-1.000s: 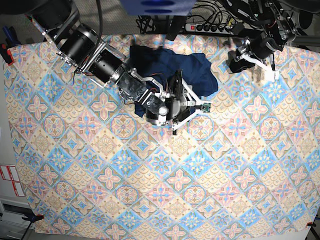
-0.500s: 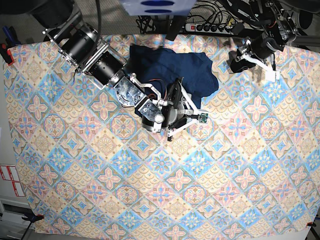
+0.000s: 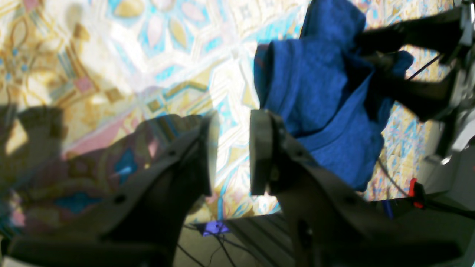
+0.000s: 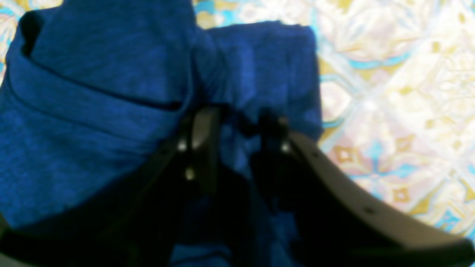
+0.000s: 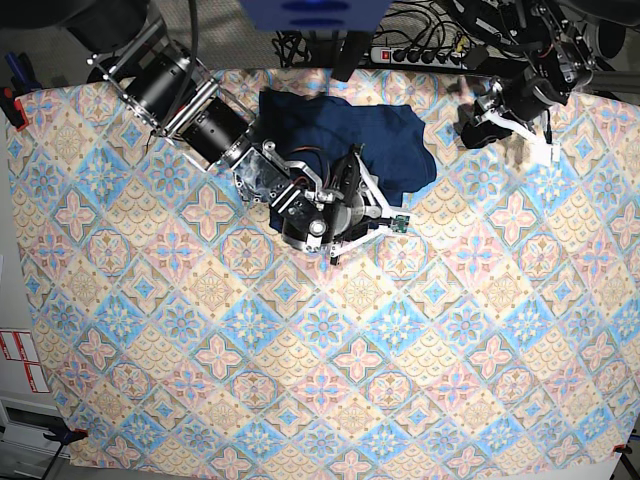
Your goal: Fold the T-shirt properly
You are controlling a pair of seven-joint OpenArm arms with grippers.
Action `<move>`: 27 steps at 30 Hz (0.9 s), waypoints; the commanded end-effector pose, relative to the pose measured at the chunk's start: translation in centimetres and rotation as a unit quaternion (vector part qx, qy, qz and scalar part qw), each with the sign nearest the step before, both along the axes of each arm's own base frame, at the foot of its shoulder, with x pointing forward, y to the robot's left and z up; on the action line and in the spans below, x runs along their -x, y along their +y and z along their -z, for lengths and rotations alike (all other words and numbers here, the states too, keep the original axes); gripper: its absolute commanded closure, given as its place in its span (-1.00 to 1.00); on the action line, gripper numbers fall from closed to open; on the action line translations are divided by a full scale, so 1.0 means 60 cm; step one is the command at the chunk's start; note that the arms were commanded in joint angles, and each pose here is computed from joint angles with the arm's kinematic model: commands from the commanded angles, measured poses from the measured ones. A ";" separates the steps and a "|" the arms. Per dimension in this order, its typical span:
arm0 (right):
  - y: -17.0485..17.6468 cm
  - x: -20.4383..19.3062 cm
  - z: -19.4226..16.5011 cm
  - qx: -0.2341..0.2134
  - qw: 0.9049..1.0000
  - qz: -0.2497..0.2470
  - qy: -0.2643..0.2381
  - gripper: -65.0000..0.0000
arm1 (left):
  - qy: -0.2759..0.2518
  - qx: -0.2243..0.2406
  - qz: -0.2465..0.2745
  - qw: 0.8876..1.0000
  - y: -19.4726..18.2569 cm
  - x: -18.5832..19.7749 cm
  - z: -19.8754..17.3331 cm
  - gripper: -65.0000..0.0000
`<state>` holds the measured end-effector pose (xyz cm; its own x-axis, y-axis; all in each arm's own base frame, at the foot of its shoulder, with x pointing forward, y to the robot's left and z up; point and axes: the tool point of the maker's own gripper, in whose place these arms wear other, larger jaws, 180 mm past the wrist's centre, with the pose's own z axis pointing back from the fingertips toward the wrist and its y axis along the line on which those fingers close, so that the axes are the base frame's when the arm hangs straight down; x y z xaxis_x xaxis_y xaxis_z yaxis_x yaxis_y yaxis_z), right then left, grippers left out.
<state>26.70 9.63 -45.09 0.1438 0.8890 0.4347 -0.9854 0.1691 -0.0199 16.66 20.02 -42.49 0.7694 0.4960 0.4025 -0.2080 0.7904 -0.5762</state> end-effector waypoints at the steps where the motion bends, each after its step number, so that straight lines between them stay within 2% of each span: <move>1: 0.016 -0.009 -0.020 -0.018 1.000 -0.003 -0.011 0.40 | -0.015 -0.002 0.001 1.000 0.004 -0.009 -0.012 0.58; 8: 0.016 0.007 -0.010 -0.016 1.000 -0.004 0.000 0.40 | -0.016 -0.002 0.000 1.000 0.004 -0.009 -0.012 0.58; 19: 0.033 0.000 -0.055 -0.029 0.999 -0.018 -0.033 0.40 | -0.017 -0.003 0.000 1.000 0.005 -0.010 -0.012 0.58; 27: 0.024 0.010 -0.033 -0.019 1.000 -0.013 -0.015 0.40 | -0.017 -0.003 0.000 1.000 0.005 -0.010 -0.012 0.58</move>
